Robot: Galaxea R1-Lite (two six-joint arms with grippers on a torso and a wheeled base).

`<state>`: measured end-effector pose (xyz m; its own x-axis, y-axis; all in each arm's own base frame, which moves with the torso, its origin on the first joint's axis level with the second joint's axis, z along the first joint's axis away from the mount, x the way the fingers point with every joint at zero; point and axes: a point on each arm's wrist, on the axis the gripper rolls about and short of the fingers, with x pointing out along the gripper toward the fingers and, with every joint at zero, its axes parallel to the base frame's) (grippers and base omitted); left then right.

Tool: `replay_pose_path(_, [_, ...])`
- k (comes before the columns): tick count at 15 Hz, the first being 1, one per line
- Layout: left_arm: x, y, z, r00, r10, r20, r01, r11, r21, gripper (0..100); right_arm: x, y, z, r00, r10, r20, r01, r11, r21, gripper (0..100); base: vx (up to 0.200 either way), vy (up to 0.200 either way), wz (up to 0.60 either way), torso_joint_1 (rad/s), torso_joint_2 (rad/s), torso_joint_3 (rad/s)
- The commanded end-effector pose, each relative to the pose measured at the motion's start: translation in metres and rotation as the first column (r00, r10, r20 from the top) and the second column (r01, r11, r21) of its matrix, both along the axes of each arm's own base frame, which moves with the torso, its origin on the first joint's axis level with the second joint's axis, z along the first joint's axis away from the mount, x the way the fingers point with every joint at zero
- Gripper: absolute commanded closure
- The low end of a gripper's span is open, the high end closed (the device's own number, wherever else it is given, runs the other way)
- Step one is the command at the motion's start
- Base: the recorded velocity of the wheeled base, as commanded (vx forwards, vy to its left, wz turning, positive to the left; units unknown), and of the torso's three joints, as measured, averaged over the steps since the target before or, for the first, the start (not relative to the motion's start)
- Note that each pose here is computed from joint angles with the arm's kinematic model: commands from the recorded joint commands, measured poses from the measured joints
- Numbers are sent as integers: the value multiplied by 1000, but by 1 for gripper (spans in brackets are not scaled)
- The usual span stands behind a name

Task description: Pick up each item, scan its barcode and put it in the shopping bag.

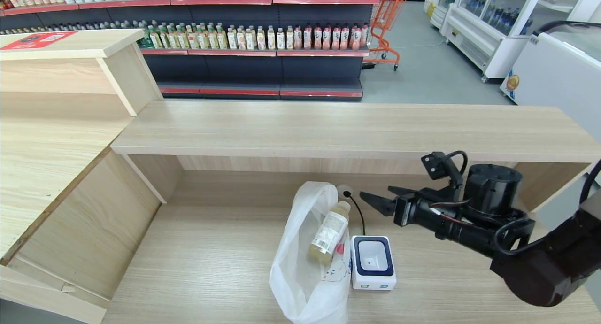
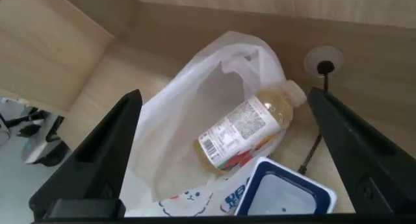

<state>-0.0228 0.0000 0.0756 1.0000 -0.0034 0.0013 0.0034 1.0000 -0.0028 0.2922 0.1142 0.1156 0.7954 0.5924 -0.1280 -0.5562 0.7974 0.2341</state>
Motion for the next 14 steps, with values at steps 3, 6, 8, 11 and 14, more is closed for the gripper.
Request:
replay_pose_path(3, [0, 0, 0, 1000, 0, 0, 0, 1000, 0, 0, -17, -66, 35, 981, -195, 16, 195, 981, 7, 0, 0, 0, 0, 0, 0, 0])
replay_pose_path(6, [0, 0, 0, 1000, 0, 0, 0, 1000, 0, 0, -42, -100, 54, 951, -310, -17, 310, 951, -11, 0, 0, 0, 0, 0, 0, 0])
replay_pose_path(8, [0, 0, 0, 1000, 0, 0, 0, 1000, 0, 0, -60, -119, 63, 921, -383, -72, 381, 924, -40, 0, 0, 0, 0, 0, 0, 0])
replay_pose_path(11, [0, 0, 0, 1000, 0, 0, 0, 1000, 0, 0, -69, -143, 63, 869, -484, -103, 481, 875, -55, 0, 0, 0, 0, 0, 0, 0])
replay_pose_path(14, [0, 0, 0, 1000, 0, 0, 0, 1000, 0, 0, -100, -182, 67, 764, -621, -179, 622, 781, -55, 0, 0, 0, 0, 0, 0, 0])
